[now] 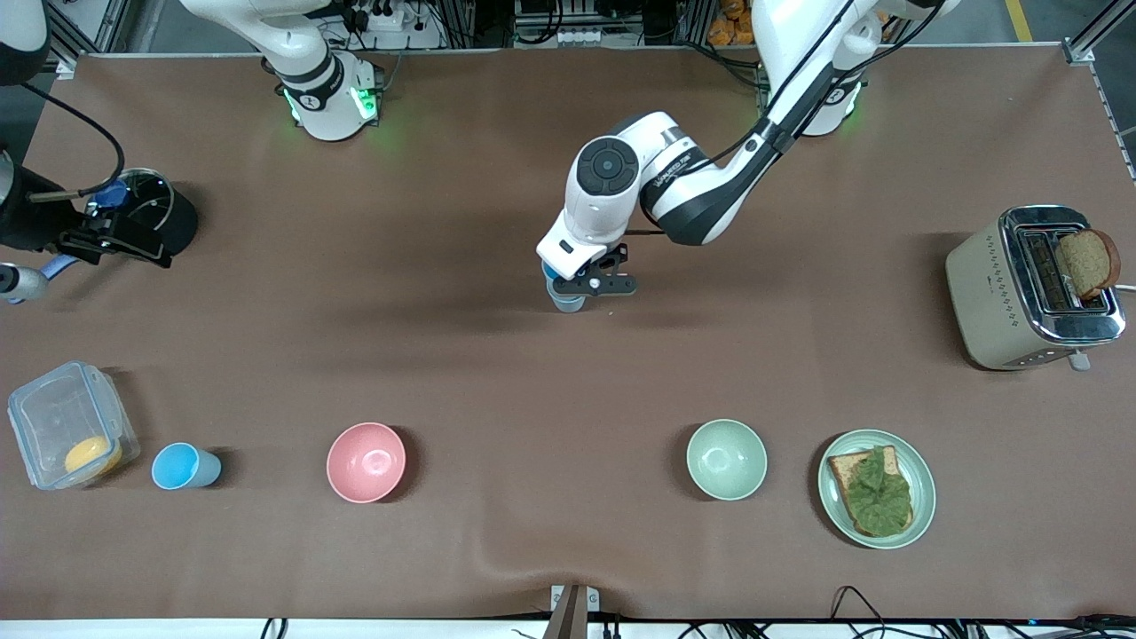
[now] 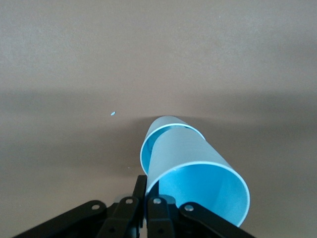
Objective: Stack blue cups with both arms
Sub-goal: 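Lower the held cup into the placed blue cup with the left gripper, then open the left gripper and raise it away from the stacked cups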
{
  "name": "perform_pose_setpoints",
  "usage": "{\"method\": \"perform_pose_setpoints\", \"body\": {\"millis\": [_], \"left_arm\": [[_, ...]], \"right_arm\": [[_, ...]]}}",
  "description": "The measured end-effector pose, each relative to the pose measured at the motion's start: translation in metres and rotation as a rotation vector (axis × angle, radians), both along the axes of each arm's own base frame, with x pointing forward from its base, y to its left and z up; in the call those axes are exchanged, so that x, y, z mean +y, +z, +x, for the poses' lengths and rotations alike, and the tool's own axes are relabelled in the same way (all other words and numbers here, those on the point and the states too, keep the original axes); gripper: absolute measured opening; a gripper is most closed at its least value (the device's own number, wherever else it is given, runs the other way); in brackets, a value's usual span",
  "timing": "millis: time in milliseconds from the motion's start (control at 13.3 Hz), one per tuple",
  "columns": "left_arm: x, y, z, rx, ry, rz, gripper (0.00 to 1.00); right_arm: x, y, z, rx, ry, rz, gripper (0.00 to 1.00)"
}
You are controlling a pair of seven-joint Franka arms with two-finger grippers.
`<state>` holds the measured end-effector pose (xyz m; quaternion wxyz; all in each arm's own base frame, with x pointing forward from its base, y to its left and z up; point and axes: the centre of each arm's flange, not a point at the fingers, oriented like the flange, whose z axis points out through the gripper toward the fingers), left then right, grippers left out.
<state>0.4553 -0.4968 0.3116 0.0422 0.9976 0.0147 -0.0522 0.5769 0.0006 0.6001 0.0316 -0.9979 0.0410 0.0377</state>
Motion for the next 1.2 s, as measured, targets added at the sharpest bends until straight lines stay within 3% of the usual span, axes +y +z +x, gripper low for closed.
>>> {"method": "perform_pose_setpoints", "body": {"millis": [450,525,825,1125,1200], "left_arm": [[0.003,-0.010,-0.005,0.016,-0.012,0.015,0.04],[0.003,-0.010,-0.005,0.015,-0.012,0.014,0.10],[0.004,0.012,0.007,0.011,0.028,-0.027,0.56],[0.054,0.100,0.042,0.003,0.037,0.041,0.99],[0.078,0.130,0.056,-0.013,0.048,0.047,1.00]], "right_arm": [[0.008,-0.005,0.002,0.008,0.014,-0.003,1.00],[0.008,-0.005,0.002,0.008,0.013,-0.003,1.00],[0.007,-0.005,0.002,0.008,0.013,-0.006,1.00],[0.007,-0.005,0.002,0.008,0.014,-0.007,1.00],[0.007,-0.005,0.002,0.009,0.014,-0.007,1.00]]}}
